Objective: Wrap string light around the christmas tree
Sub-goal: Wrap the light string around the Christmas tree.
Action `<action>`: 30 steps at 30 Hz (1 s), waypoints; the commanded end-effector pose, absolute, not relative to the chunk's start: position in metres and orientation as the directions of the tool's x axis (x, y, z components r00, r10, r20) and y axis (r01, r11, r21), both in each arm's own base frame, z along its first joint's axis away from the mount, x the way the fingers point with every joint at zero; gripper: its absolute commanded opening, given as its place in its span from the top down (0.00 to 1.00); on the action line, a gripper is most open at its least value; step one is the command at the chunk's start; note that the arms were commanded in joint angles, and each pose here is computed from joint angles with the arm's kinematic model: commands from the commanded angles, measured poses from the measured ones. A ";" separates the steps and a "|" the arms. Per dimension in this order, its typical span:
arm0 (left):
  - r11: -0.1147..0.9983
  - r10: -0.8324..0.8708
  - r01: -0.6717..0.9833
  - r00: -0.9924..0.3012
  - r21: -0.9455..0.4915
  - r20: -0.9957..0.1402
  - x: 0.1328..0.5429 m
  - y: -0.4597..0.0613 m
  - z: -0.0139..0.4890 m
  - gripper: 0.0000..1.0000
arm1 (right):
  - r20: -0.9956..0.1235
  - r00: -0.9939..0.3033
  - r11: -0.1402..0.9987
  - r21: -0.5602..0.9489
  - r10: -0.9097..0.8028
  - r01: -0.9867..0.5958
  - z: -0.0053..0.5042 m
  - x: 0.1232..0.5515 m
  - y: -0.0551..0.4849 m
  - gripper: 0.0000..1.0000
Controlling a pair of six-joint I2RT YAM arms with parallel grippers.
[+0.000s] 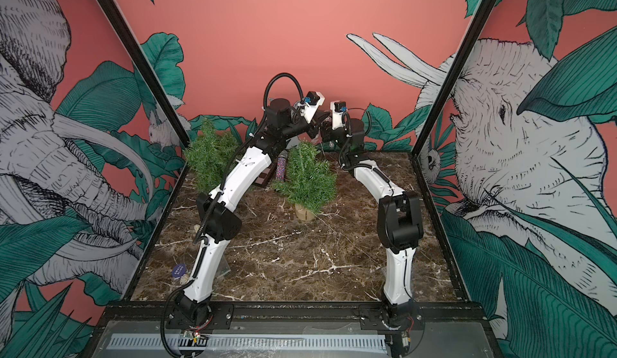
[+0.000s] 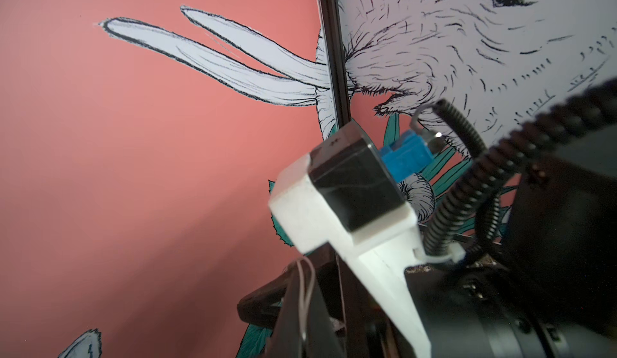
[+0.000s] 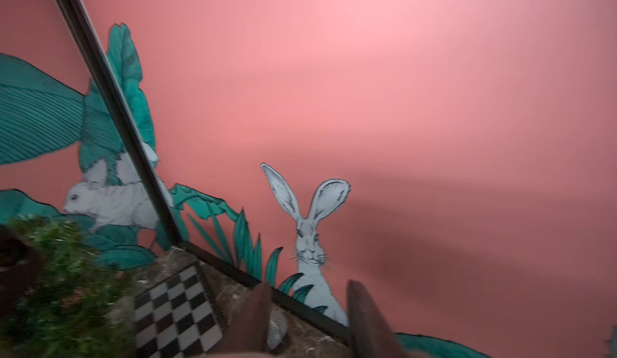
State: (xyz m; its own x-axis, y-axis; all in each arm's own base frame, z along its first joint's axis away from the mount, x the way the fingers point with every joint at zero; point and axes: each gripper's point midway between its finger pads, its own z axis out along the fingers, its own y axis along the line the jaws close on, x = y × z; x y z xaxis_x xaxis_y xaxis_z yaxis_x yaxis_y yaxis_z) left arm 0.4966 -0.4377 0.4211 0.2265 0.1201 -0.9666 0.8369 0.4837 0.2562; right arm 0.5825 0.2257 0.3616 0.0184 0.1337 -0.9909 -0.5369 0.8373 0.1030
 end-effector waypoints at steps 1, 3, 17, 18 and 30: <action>0.487 0.150 0.815 0.276 0.314 -0.949 0.472 -0.423 0.456 0.85 | -0.973 0.157 0.896 0.084 0.168 -0.435 0.408 0.582 0.199 0.90; 0.536 0.200 0.771 0.278 0.343 -0.939 0.477 -0.410 0.459 0.64 | -0.967 0.174 0.908 0.100 0.185 -0.407 0.418 0.581 0.186 0.98; 0.921 0.203 0.375 -0.232 0.105 -0.951 0.454 -0.230 0.417 0.46 | -0.959 0.150 0.848 0.134 0.242 -0.513 0.448 0.561 0.207 1.00; 0.936 0.168 0.346 -0.283 0.063 -0.944 0.445 -0.221 0.402 0.49 | -0.961 0.142 0.846 0.133 0.238 -0.517 0.446 0.561 0.210 1.00; 0.870 -0.156 0.275 -0.634 -0.410 -0.757 0.286 -0.281 0.197 0.54 | -0.976 0.121 0.825 0.085 0.183 -0.558 0.444 0.553 0.236 1.00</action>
